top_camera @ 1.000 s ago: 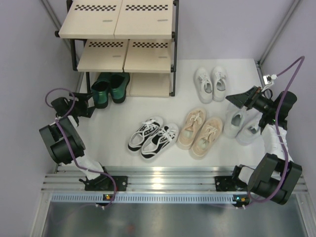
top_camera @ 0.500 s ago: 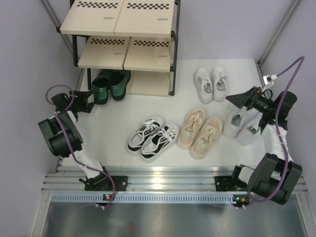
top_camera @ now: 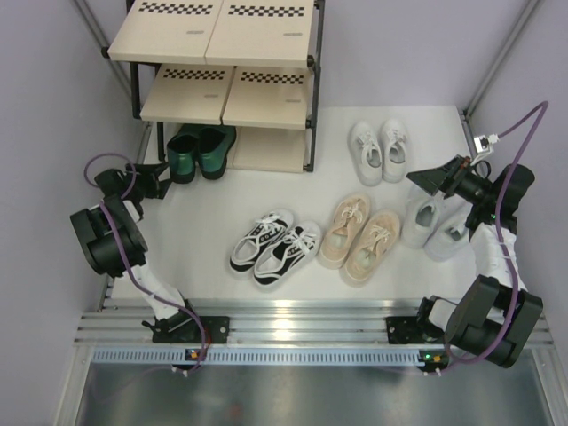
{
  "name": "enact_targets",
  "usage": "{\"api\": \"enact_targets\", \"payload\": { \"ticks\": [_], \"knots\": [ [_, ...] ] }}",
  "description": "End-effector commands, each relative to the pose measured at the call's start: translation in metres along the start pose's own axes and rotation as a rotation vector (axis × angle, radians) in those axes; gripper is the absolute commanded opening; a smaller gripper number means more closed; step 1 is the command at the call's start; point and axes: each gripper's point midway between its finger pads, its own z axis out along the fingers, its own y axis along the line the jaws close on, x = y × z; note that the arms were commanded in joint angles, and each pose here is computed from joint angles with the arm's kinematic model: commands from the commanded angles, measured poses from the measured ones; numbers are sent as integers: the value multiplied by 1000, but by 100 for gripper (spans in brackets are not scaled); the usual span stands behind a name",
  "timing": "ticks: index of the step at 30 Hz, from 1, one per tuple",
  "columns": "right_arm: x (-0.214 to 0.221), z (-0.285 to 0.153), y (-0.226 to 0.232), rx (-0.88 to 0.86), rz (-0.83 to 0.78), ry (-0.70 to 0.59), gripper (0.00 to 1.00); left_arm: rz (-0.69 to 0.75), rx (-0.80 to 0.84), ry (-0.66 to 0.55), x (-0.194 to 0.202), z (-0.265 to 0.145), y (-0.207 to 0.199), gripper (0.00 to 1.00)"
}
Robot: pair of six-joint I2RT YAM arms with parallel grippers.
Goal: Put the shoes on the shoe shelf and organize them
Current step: Place the shoe at the shoe shelf.
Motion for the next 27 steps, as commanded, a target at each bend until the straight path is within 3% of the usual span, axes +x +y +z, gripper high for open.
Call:
{"api": "enact_targets", "payload": {
  "ticks": [1,16,27],
  "knots": [
    [-8,-4,-1,7,-70,-22,99,83,75,1,1,7,-17,4],
    [-8,-4,-2,8,-70,-21,100,161,55,-53,1,24,-25,51],
    [-9,-5,2,4,-86,-23,100,325,-93,-101,-9,2,-18,65]
  ]
}}
